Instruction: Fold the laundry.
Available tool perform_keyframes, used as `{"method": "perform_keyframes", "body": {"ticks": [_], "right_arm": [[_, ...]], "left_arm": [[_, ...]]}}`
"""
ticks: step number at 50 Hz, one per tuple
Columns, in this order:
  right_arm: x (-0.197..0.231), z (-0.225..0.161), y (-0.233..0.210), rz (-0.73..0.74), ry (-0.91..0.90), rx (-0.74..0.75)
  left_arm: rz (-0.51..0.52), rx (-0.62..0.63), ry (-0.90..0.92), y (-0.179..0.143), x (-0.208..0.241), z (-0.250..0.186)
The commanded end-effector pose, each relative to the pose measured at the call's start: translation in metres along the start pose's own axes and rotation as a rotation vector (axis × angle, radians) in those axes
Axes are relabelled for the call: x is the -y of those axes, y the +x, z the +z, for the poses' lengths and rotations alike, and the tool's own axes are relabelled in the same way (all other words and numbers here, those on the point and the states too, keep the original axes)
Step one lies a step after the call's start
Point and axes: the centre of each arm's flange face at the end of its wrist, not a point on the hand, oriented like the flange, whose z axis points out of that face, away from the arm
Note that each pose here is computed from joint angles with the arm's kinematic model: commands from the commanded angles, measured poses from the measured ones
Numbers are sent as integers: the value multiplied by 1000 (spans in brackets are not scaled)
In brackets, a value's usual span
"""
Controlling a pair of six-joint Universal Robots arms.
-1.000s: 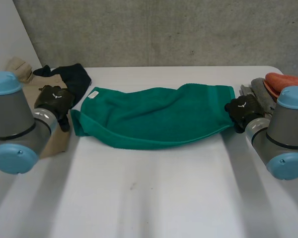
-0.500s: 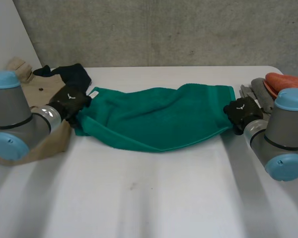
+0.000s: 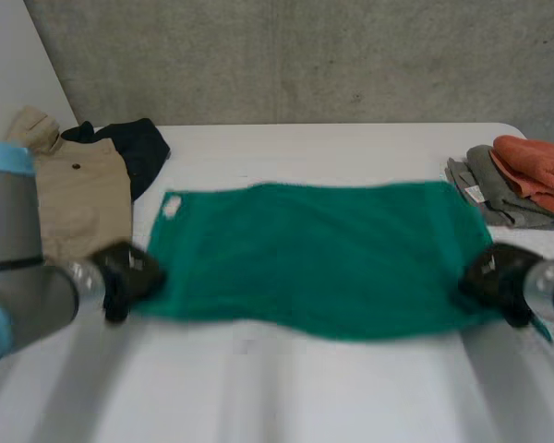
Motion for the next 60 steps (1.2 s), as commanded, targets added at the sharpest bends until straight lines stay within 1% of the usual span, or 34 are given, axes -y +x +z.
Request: {"method": "perform_keyframes", "body": {"ticks": [1, 3, 4, 7, 8, 9, 11, 12, 15, 16, 19, 20, 23, 24, 26, 27, 28, 31, 33, 36, 43, 44, 47, 48, 51, 52, 54, 55, 58, 59, 60], "right_arm": [[-2, -4, 2, -6, -2, 38], [-4, 4, 6, 13, -10, 29], [-5, 13, 8, 23, -19, 36], [-6, 28, 12, 33, -31, 38], [-4, 37, 17, 33, -28, 23], [-1, 41, 20, 29, -23, 9], [5, 47, 31, 32, -13, -36], [11, 55, 43, 50, 5, -93], [22, 70, 68, 101, 59, -219], [34, 77, 90, 132, 118, -320], [55, 79, 127, 176, 240, -490], [72, 74, 153, 199, 341, -618], [97, 57, 193, 238, 514, -821], [109, 43, 214, 266, 626, -936], [120, 29, 229, 289, 736, -1029], [123, 23, 235, 301, 786, -1068], [132, 10, 243, 315, 886, -1135], [143, -5, 250, 324, 1037, -1211], [144, -7, 252, 318, 1066, -1237], [143, 0, 248, 317, 1057, -1222], [138, 37, 223, 338, 976, -1087], [136, 48, 216, 338, 953, -1047], [131, 66, 202, 344, 912, -979], [127, 78, 192, 346, 878, -932], [119, 98, 175, 352, 818, -862], [110, 112, 163, 356, 763, -813], [102, 124, 150, 354, 707, -764], [93, 133, 138, 353, 649, -720], [80, 142, 119, 344, 554, -646], [72, 143, 108, 343, 489, -597], [68, 142, 103, 345, 459, -574]], "left_arm": [[127, -138, -66, 17, -12, -18], [118, -94, -51, 9, -8, -10], [102, -49, -40, -1, -5, -1], [77, 30, -19, -19, 3, 11], [60, 83, 3, -32, 10, 19], [49, 104, 13, -38, 13, 23], [29, 150, 41, -50, 20, 32], [14, 205, 80, -64, 29, 43], [0, 300, 148, -88, 44, 57], [-13, 370, 197, -105, 55, 63], [-36, 499, 288, -134, 74, 65], [-60, 602, 372, -156, 90, 60], [-120, 777, 534, -192, 115, 40], [-177, 890, 652, -214, 128, 25], [-228, 978, 753, -229, 137, 10], [-282, 1053, 851, -242, 144, -5], [-300, 1083, 898, -246, 148, -11], [-336, 1162, 1029, -257, 155, -25], [-337, 1179, 1038, -259, 154, -26], [-353, 1158, 1002, -258, 147, -17], [-414, 1041, 852, -240, 112, 31], [-418, 1011, 823, -233, 105, 43], [-418, 965, 787, -221, 94, 61], [-417, 932, 763, -212, 87, 72], [-413, 873, 723, -195, 75, 91], [-408, 835, 691, -183, 66, 102], [-401, 796, 653, -171, 57, 112], [-393, 761, 612, -159, 47, 120], [-389, 710, 548, -143, 31, 127], [-380, 673, 510, -133, 23, 128], [-375, 658, 491, -128, 19, 127]]}}
